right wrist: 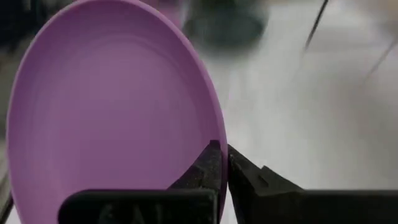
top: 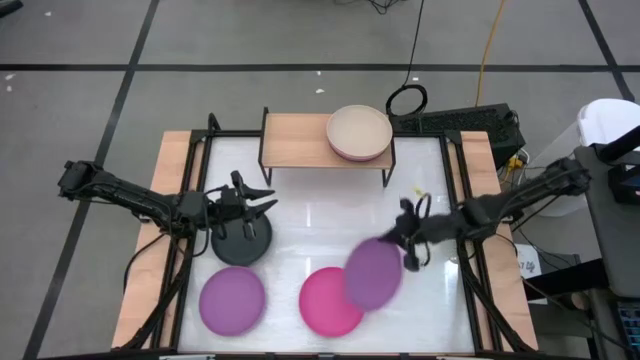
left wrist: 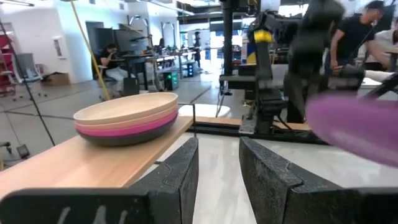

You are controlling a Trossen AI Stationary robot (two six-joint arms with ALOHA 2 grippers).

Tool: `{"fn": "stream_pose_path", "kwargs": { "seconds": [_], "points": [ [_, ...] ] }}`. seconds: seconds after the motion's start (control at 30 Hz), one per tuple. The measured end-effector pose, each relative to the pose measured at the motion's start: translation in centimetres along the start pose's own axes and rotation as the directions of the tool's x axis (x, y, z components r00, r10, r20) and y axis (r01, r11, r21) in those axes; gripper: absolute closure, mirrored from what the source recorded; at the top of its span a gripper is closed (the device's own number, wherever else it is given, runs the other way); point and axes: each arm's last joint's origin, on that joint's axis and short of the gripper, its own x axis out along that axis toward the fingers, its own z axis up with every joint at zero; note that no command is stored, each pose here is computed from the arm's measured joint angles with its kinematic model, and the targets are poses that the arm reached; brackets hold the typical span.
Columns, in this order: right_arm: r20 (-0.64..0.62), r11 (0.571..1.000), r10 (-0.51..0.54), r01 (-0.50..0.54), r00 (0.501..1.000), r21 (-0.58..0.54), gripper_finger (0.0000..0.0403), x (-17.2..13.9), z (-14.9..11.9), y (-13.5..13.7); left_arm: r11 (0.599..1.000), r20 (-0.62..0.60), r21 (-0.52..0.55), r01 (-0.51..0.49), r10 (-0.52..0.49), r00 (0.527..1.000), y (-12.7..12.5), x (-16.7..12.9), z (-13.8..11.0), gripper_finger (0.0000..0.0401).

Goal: Place and stack plates onto a shelf
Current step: Put the right purple plate on the shelf

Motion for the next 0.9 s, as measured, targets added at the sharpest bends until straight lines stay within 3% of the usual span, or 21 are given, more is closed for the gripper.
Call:
{"fn": "stream_pose_path", "kwargs": {
  "seconds": [0.1, 0.3, 0.43, 0.57, 0.73, 0.9],
  "points": [
    [0.215, 0.996, -0.079, 0.087, 0.973, -0.03, 0.0402, -0.7, 3.0, -0.9, 1.0, 0.0, 0.012, -0.003, 0.003, 1.0, 0.0, 0.0, 0.0, 0.028],
    [0.485, 0.964, -0.249, 0.26, 0.838, 0.045, 0.0403, -1.1, 6.8, -4.2, 0.998, -0.002, 0.055, -0.039, 0.04, 0.999, 0.1, 0.0, 0.0, 0.028],
    [0.529, 0.932, -0.356, 0.336, 0.77, 0.138, 0.0403, -0.6, 7.8, -7.0, 0.994, 0.017, 0.083, -0.073, 0.072, 0.997, 0.2, 0.0, 0.2, 0.0279],
    [0.551, 0.891, -0.448, 0.405, 0.704, 0.206, 0.0403, 0.4, 8.4, -9.5, 0.994, 0.039, 0.008, -0.111, 0.11, 0.993, 0.3, 0.0, 0.5, 0.0279],
    [0.59, 0.88, -0.474, 0.375, 0.654, 0.29, 0.0403, 1.8, 9.7, -12.5, 0.976, -0.027, 0.013, -0.216, 0.216, 0.976, 0.6, -0.1, -0.2, 0.0279],
    [0.579, 0.841, -0.541, 0.406, 0.61, 0.358, 0.0403, 3.7, 12.2, -16.0, 0.952, 0.011, 0.061, -0.3, 0.3, 0.954, 0.9, -0.1, 0.4, 0.0279]
  ]
}}
